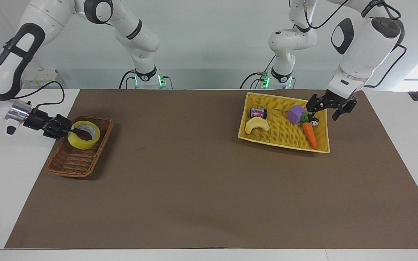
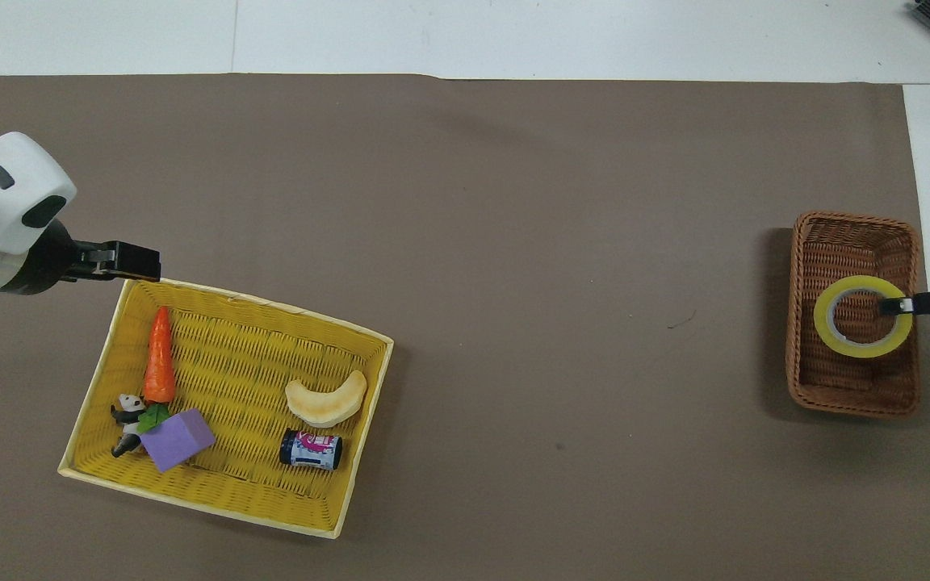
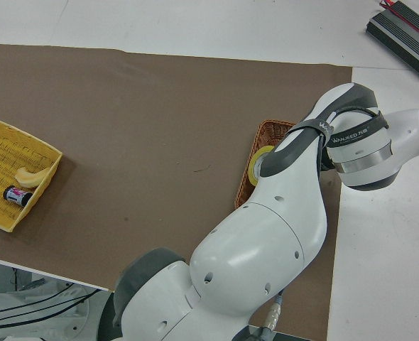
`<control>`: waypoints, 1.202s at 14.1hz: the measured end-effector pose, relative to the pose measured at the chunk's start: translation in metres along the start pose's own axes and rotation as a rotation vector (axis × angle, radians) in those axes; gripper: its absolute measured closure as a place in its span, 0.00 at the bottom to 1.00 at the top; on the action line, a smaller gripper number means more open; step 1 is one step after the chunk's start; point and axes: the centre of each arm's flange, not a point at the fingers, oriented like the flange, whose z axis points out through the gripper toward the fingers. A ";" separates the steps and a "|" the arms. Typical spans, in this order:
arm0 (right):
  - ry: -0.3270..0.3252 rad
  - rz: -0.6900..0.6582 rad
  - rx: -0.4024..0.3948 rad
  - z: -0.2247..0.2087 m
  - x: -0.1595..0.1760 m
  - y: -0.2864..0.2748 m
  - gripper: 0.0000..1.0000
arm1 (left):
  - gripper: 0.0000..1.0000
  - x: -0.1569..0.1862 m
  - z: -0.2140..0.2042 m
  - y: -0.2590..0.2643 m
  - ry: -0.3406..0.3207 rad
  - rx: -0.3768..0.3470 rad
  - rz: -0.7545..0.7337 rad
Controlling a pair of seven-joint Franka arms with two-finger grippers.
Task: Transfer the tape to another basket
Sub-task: 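Open the right gripper to release the tape in the wicker basket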
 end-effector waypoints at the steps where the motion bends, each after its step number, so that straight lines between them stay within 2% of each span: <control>1: -0.002 0.003 -0.002 0.000 -0.001 0.002 0.47 | 0.00 -0.001 -0.011 -0.006 -0.013 0.005 -0.006; 6: 0.003 0.014 -0.013 0.007 0.001 0.012 0.47 | 0.00 -0.009 -0.058 -0.026 -0.075 0.007 -0.032; 11: -0.001 0.012 -0.012 0.011 0.003 0.012 0.43 | 0.00 -0.007 -0.057 -0.041 -0.096 0.007 -0.057; 13: 0.000 0.009 -0.010 0.012 0.004 0.010 0.25 | 0.00 -0.006 -0.056 -0.042 -0.100 0.007 -0.058; 15: 0.015 0.002 0.004 0.012 0.008 0.006 0.02 | 0.00 -0.006 -0.056 -0.041 -0.100 0.007 -0.057; 17: 0.040 -0.010 0.019 0.011 0.016 -0.002 0.00 | 0.00 -0.006 -0.056 -0.040 -0.100 0.007 -0.055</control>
